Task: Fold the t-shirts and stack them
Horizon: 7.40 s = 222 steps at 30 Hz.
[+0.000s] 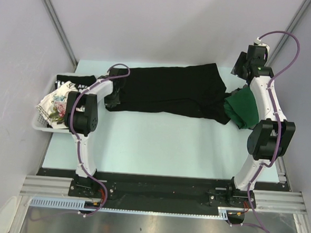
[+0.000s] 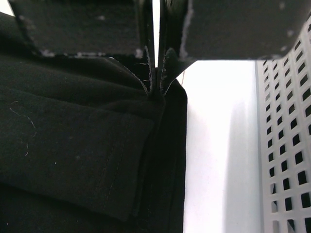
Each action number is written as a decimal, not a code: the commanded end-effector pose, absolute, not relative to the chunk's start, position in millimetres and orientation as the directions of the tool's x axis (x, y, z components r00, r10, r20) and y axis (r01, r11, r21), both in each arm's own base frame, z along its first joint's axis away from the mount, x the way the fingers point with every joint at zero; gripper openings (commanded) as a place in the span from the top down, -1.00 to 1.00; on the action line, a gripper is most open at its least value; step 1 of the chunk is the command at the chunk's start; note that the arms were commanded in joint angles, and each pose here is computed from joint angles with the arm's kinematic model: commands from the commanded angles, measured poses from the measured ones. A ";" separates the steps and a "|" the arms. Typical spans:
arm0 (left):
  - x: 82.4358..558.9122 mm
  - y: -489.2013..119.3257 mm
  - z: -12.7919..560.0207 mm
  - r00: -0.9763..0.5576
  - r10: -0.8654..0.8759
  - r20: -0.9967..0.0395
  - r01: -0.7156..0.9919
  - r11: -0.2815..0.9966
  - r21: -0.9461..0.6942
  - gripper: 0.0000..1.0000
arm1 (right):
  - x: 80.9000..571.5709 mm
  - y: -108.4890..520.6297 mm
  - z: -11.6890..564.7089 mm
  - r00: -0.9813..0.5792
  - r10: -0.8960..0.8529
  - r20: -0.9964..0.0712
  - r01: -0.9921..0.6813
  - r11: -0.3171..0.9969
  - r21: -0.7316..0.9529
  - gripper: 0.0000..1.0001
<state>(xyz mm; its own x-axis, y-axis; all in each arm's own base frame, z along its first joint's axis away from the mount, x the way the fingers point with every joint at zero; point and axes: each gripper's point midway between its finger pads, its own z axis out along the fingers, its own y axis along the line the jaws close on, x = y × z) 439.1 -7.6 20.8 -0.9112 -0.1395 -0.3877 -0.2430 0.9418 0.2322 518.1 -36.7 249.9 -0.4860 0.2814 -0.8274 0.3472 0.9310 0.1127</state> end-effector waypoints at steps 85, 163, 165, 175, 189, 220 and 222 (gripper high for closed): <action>351.3 49.0 46.9 -0.938 -0.184 -0.294 -0.279 0.904 0.323 1.00 | 424.5 51.5 57.9 -0.856 0.134 -0.500 0.168 0.985 -0.024 0.65; 348.6 51.0 31.3 -0.958 -0.168 -0.234 -0.244 0.904 0.352 1.00 | 560.0 9.8 112.1 -0.720 0.105 -0.686 0.209 0.975 -0.069 0.49; 348.9 50.6 30.7 -0.958 -0.166 -0.233 -0.242 0.905 0.349 1.00 | 552.4 12.0 133.0 -0.695 0.109 -0.710 0.206 0.977 -0.053 0.47; 348.9 48.5 31.7 -0.957 -0.169 -0.237 -0.244 0.910 0.336 1.00 | 514.7 34.0 178.0 -0.640 0.140 -0.755 0.177 0.984 0.032 0.35; 350.1 45.8 33.8 -0.954 -0.173 -0.245 -0.248 0.915 0.319 1.00 | 472.4 46.6 133.8 -0.751 0.140 -0.646 0.182 0.983 0.001 0.32; 349.1 45.6 30.9 -0.957 -0.170 -0.234 -0.242 0.915 0.324 1.00 | 588.8 29.3 99.5 -0.704 0.340 -0.624 0.283 0.940 0.192 0.05; 349.4 45.6 30.8 -0.958 -0.169 -0.234 -0.240 0.915 0.324 1.00 | 588.0 30.5 92.3 -0.712 0.348 -0.610 0.286 0.937 0.200 0.05</action>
